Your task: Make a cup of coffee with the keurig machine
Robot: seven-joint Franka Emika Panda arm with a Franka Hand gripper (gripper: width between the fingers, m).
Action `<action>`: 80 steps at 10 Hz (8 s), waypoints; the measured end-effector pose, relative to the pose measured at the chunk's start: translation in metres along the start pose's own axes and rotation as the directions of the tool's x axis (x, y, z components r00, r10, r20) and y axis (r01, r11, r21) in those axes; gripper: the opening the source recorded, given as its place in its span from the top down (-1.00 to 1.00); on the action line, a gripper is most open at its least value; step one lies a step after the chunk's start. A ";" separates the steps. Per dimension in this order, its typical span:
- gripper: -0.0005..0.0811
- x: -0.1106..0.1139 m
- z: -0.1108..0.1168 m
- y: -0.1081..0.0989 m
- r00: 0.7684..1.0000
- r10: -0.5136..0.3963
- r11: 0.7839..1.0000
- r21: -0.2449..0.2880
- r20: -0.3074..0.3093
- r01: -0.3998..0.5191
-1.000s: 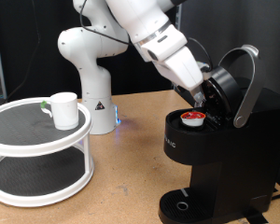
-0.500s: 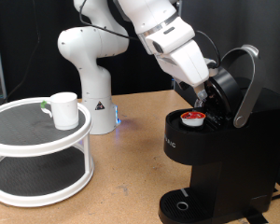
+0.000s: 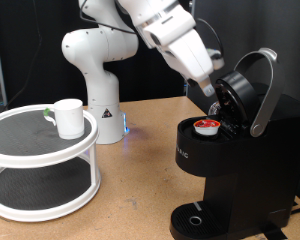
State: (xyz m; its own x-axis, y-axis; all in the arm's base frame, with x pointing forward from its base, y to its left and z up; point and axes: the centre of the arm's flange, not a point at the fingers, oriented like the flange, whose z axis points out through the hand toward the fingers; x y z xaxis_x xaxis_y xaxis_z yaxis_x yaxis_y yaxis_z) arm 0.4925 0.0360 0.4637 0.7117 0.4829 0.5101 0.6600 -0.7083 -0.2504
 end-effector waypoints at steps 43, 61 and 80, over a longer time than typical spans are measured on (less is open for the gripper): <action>0.97 0.087 0.016 -0.118 0.998 -0.049 0.999 0.006 -0.047 0.049; 0.97 -0.050 0.031 -0.008 0.941 -0.197 0.941 -0.215 0.275 0.260; 0.97 -0.030 -0.009 0.002 0.975 0.138 0.977 -0.137 -0.173 -0.163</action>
State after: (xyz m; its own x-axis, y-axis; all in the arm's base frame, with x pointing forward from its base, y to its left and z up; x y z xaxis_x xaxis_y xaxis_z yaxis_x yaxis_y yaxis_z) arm 0.4705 0.0158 0.4557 0.7435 0.2839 0.6054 0.4960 -0.8413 -0.2147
